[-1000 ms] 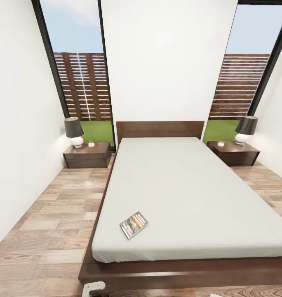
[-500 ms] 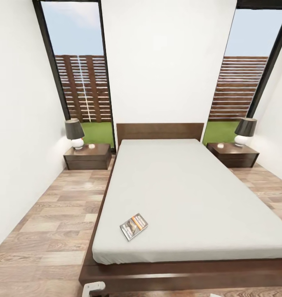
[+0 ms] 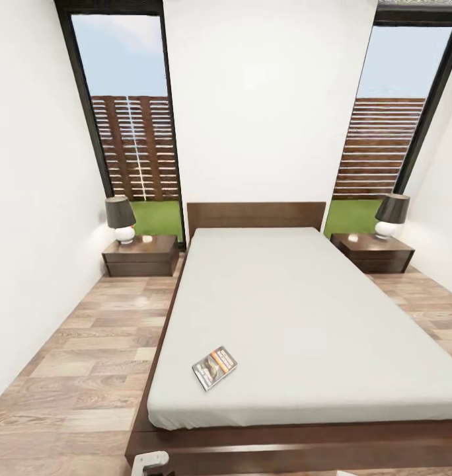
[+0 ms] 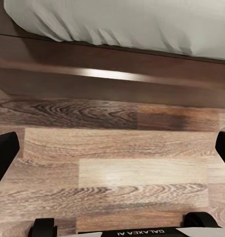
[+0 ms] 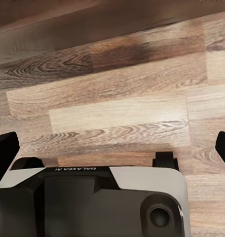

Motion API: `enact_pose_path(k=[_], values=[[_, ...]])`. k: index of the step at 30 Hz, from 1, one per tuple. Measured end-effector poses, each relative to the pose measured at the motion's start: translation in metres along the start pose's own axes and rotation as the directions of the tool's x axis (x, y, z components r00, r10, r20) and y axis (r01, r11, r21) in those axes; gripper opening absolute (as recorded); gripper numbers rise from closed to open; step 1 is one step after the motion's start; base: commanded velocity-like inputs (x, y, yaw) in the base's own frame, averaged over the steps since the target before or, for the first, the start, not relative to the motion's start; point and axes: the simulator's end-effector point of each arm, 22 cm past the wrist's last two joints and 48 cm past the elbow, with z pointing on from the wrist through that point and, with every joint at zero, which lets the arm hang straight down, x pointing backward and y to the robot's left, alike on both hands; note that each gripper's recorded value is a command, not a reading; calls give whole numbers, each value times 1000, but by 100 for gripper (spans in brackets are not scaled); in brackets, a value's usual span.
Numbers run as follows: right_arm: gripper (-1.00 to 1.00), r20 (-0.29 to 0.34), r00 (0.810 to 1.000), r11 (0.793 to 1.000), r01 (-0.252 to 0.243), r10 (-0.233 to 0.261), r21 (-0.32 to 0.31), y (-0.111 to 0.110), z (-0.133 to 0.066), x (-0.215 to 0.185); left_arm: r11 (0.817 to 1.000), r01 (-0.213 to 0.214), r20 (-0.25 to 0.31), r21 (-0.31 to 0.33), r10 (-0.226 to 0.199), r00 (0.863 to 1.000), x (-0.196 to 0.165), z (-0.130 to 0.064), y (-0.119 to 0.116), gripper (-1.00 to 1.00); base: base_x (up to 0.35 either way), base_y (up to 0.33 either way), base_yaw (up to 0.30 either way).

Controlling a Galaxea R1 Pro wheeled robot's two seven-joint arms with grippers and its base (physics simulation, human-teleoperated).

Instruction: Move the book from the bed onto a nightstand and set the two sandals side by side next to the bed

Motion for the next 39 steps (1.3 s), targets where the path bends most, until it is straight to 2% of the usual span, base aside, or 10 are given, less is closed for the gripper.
enact_pose_path(k=[9, 32, 39], values=[[100, 11, 1000, 1000, 2, -2, -2, 1, -2, -4, 1000, -2, 11, 2, 2, 1000, -5, -2, -1, 100, 39, 0, 0], [100, 12, 1000, 1000, 1, -1, -3, 2, -3, -5, 1000, -1, 13, 2, 1, 1000, -6, -2, -1, 100, 320, 0, 0], [100, 11, 1000, 1000, 2, -2, -3, 2, -2, -5, 1000, 0, 12, 2, 0, 1000, -6, -2, -1, 100, 69, 0, 0]])
